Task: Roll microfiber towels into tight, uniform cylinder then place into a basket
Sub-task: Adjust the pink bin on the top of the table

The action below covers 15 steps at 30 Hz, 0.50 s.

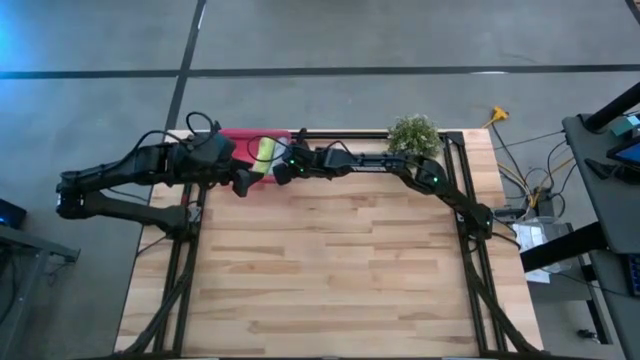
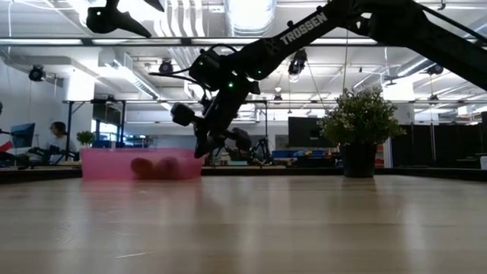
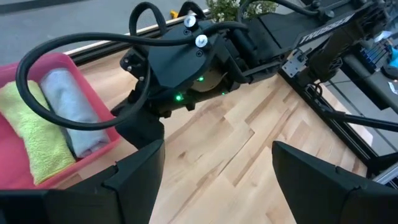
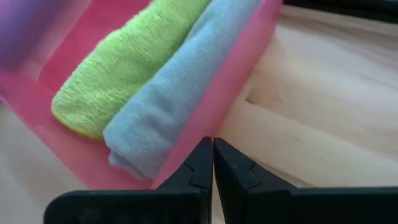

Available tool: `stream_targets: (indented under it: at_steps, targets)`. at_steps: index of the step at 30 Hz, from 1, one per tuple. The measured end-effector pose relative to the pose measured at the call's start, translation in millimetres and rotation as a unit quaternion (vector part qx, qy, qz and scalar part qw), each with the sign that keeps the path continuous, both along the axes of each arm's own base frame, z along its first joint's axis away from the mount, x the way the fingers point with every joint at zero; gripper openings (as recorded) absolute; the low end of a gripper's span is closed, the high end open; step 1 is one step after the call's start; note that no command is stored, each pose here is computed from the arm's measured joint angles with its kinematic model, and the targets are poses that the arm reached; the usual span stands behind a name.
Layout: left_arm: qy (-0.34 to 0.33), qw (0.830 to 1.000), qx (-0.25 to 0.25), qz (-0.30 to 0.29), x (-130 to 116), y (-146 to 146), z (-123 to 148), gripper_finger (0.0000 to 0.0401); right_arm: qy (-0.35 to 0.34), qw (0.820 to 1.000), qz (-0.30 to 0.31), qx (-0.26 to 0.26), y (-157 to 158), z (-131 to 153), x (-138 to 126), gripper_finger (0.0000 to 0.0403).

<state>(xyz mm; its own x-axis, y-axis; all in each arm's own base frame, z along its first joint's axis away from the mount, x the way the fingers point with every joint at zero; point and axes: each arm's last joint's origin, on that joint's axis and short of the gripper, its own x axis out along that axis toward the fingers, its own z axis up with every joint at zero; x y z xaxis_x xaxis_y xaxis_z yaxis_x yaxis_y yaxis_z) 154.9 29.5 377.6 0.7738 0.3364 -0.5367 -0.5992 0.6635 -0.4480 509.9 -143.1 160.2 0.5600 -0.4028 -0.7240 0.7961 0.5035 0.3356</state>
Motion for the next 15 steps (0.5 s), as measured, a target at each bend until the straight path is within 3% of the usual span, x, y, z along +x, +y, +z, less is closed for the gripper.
stream_targets:
  at_steps: [4, 9, 15]
  targets:
    - [0.001, 1.000, 0.000, 0.000, 1.0, 0.1, -0.4, 0.0278, -0.016, 1.000, 0.011, -0.023, 1.2, 1.5, 3.8, 0.0009]
    - [0.002, 1.000, -0.001, -0.001, 1.4, 0.1, -0.6, 0.0278, -0.083, 0.993, 0.036, -0.070, -0.5, 13.0, 14.3, 0.0009]
    - [0.001, 1.000, -0.001, -0.001, 1.8, 0.2, -0.6, 0.0278, -0.082, 0.993, 0.037, -0.076, -4.3, 16.3, 14.1, 0.0009]
